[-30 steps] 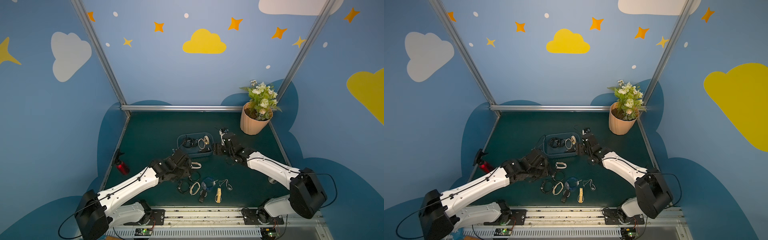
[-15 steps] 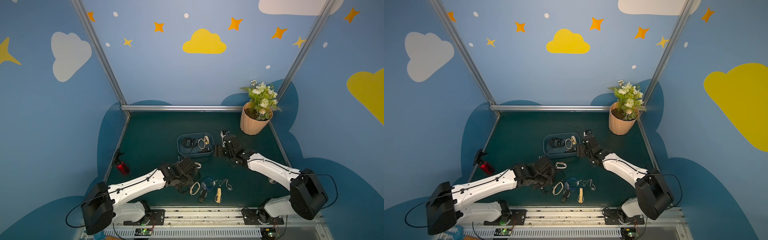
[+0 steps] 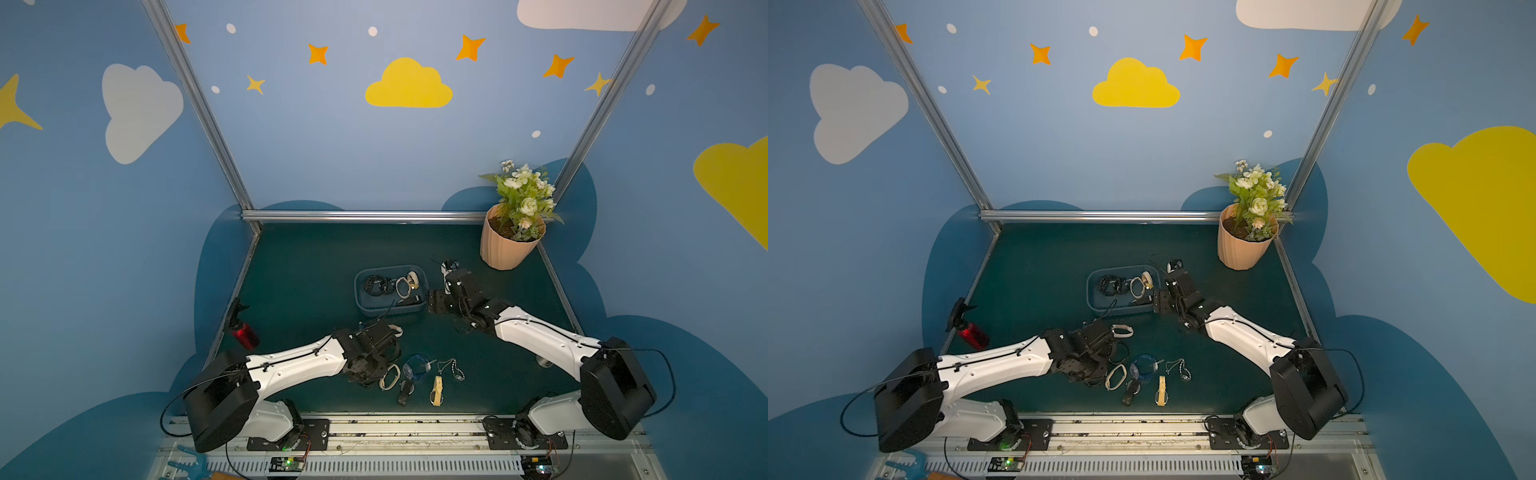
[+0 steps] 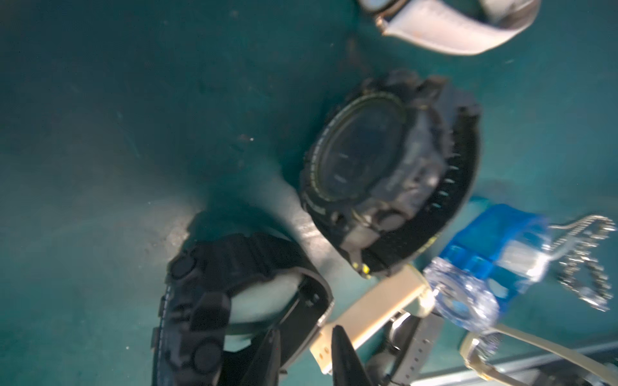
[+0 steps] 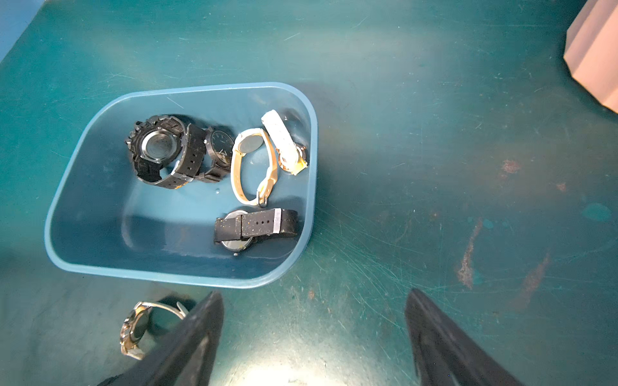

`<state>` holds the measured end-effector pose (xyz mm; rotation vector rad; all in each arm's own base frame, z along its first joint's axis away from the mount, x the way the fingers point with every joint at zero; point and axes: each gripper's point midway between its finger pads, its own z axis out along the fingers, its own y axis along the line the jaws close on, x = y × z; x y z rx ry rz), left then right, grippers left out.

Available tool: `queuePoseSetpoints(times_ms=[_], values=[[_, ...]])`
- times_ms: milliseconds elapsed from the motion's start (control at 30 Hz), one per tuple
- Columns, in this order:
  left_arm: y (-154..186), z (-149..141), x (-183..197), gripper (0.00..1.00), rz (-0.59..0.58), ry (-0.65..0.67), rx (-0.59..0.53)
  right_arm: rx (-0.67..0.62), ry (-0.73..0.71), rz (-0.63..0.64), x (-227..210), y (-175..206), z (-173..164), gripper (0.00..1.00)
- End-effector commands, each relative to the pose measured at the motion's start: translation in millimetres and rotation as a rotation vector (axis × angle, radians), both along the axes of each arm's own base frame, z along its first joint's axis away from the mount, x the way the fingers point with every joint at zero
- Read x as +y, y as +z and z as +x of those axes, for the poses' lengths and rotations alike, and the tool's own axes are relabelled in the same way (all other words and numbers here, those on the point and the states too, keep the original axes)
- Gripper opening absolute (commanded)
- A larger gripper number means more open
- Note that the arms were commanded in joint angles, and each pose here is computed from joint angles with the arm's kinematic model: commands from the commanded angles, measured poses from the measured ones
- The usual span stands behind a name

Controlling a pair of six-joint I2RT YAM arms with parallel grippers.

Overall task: Put the watch into the storage box
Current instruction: Pick up the watch at the center of the board.

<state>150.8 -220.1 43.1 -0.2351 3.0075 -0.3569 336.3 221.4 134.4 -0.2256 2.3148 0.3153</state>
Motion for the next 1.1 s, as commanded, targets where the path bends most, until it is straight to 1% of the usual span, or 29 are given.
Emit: queuePoseSetpoints(times_ms=[0, 167, 267, 433, 667, 867, 1000, 1067], values=[[-2, 2, 6, 0.27, 0.053, -0.009, 0.002, -0.019, -0.022, 0.005, -5, 7, 1, 0.86], [-4, 6, 17, 0.27, 0.083, -0.001, -0.002, -0.019, -0.020, 0.001, -5, 8, 1, 0.86], [-3, 9, 32, 0.27, 0.098, 0.022, -0.009, -0.019, -0.021, -0.001, -5, 7, 1, 0.86], [2, 17, 51, 0.28, 0.066, 0.069, -0.030, -0.012, -0.018, -0.003, -3, 5, 3, 0.86], [16, 21, 40, 0.34, -0.008, 0.058, -0.052, -0.007, -0.016, 0.001, 0, 4, 5, 0.86], [4, 18, 33, 0.38, -0.022, 0.069, -0.020, -0.002, -0.014, 0.002, 1, 3, 6, 0.86], [0, 25, 25, 0.42, -0.028, 0.067, -0.025, 0.002, -0.012, 0.001, 2, 2, 6, 0.86], [-4, 27, 23, 0.43, -0.026, 0.064, -0.021, 0.003, -0.014, 0.000, 1, 2, 5, 0.86]])
